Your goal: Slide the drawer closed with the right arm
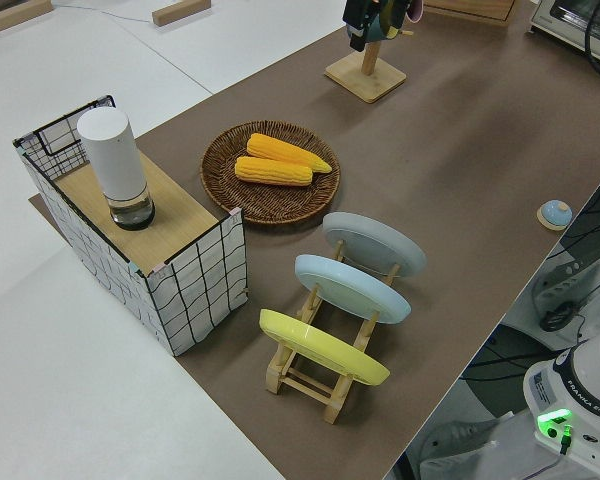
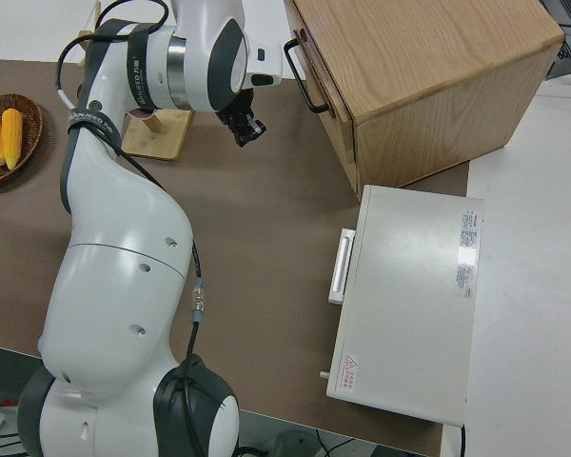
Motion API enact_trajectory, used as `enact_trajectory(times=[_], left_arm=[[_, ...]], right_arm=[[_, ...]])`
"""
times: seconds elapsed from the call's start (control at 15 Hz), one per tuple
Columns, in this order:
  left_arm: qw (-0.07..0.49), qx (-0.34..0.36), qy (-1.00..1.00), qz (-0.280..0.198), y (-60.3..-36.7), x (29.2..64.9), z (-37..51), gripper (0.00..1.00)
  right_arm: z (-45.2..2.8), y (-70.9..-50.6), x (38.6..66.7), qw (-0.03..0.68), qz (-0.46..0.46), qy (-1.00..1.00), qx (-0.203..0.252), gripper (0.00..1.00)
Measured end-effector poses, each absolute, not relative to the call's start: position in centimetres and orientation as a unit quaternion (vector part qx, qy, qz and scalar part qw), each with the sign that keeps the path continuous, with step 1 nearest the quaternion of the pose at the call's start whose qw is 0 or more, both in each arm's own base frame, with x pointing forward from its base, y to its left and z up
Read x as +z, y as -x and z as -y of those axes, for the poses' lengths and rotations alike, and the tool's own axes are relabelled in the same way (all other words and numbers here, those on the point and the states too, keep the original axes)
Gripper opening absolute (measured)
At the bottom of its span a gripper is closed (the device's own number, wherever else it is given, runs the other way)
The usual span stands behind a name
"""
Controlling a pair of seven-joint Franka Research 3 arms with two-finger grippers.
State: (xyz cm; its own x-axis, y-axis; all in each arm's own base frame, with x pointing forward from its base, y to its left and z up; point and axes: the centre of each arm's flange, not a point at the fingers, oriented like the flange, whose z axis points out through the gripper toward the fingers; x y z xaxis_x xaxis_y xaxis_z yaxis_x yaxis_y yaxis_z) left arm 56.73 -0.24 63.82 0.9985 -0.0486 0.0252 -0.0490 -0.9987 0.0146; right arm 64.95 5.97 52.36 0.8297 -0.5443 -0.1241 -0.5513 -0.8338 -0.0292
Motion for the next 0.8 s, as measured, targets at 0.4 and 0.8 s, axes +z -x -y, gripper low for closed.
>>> enact_trajectory(times=[0.4,0.8], left_arm=[[0.008,0.012,-1.000,0.024,-56.7,63.8,0.2,1.00],[0.008,0.012,-1.000,0.024,-56.7,63.8,0.2,1.00]], right_arm=[[-7.2,-61.2,55.6,0.027,-0.262,0.963,0.057,0.01],[-6.0,-58.1,57.9,-0.001,-0.143,0.989,0.036,0.01]])
